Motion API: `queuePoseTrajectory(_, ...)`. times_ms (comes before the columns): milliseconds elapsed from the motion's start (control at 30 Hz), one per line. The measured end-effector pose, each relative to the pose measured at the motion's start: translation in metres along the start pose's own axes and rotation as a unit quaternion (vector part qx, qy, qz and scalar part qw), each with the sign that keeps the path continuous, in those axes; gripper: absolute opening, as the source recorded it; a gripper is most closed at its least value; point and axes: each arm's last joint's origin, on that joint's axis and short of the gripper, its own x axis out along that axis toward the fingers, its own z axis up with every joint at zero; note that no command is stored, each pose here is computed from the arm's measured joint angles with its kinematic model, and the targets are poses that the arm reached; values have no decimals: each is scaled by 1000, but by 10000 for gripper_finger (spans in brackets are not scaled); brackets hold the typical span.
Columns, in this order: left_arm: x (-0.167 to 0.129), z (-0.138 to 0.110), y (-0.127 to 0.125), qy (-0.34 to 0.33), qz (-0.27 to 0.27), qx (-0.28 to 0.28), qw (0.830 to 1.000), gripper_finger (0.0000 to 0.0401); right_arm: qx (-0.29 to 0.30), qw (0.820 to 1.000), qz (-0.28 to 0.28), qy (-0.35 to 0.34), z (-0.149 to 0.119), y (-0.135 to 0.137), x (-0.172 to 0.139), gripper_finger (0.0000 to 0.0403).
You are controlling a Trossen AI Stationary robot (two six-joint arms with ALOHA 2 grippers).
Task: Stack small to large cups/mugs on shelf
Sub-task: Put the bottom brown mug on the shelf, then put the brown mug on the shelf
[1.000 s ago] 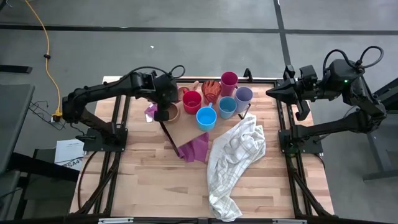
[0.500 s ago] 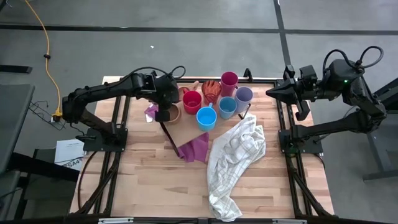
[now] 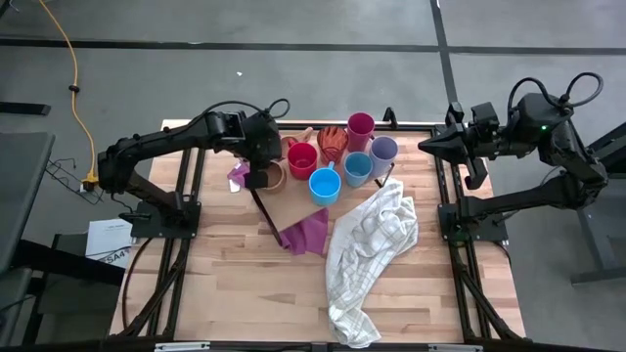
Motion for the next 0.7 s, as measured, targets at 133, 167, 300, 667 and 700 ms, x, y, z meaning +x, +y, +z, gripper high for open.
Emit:
queuePoseTrajectory(133,0,0,0,0,0,0,1000,28,0,1000,0,0,0,0,0,0)
queuePoseTrajectory(167,0,0,0,0,1,-1,1000,25,0,1000,0,0,0,0,0,0)
queuePoseTrajectory(300,0,0,0,2,2,0,1000,16,0,1000,0,0,0,0,0,0)
queuePoseTrajectory(667,4,-1,0,17,-1,0,1000,65,0,1000,0,0,0,0,0,0)
queuePoseTrajectory(700,4,0,0,16,-1,0,1000,66,0,1000,0,0,0,0,0,0)
